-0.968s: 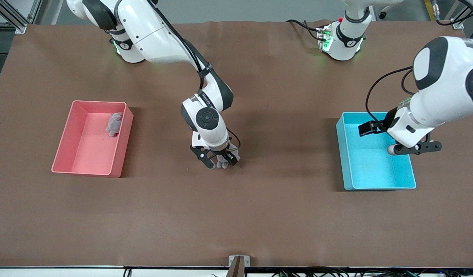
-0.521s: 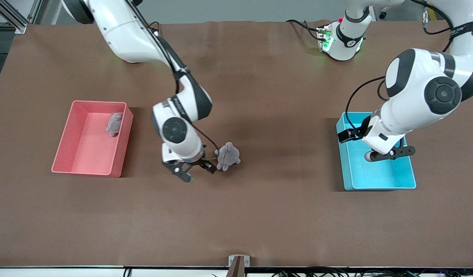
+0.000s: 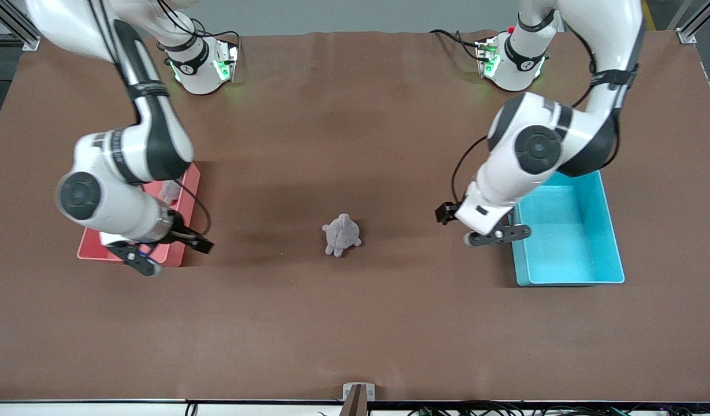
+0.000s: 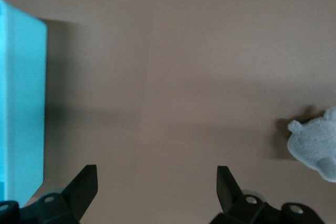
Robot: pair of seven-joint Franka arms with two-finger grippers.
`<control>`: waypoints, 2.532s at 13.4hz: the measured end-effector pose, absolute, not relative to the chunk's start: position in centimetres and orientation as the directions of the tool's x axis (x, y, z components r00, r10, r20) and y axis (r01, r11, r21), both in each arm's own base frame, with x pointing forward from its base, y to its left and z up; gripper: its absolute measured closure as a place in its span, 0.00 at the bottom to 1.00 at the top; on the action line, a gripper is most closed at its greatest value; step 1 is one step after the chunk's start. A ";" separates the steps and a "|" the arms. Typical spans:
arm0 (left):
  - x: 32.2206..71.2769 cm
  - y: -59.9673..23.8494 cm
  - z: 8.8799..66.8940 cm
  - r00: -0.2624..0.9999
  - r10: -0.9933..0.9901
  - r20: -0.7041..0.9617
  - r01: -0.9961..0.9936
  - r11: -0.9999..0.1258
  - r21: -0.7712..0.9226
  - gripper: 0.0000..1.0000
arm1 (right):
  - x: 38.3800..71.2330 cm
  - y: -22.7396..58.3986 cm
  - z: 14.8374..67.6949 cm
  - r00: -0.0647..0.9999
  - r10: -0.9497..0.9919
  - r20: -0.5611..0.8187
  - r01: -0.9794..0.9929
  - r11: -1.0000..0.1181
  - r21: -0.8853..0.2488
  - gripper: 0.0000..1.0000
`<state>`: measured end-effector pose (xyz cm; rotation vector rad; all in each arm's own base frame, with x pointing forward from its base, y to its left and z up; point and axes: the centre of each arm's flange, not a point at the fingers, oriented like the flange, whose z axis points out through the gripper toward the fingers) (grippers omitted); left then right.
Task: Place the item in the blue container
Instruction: 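Grasp the plush with the left gripper while the right gripper reaches the box, then lift the plush with the left gripper while the right gripper grasps another plush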
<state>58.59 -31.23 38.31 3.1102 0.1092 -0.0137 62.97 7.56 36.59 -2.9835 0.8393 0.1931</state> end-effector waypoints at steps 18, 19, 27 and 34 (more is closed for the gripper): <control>50.5 -54.1 22.4 0.926 -0.260 0.274 -0.322 -0.922 0.213 0.00 | 48.6 -6.3 23.0 0.748 -0.588 -0.307 -0.624 -0.781 -0.024 0.00; 50.5 -54.0 22.1 0.927 -0.261 0.270 -0.321 -0.924 0.209 0.00 | 48.4 -6.2 22.8 0.745 -0.589 -0.311 -0.626 -0.780 -0.022 0.00; 51.7 -52.4 20.0 0.919 -0.271 0.288 -0.316 -0.940 0.125 0.00 | 47.3 -5.7 19.8 0.701 -0.609 -0.372 -0.660 -0.751 -0.012 0.00; 52.1 -52.7 18.8 0.922 -0.262 0.286 -0.307 -0.943 0.126 0.01 | 46.8 -5.3 18.0 0.691 -0.602 -0.400 -0.654 -0.756 0.009 0.00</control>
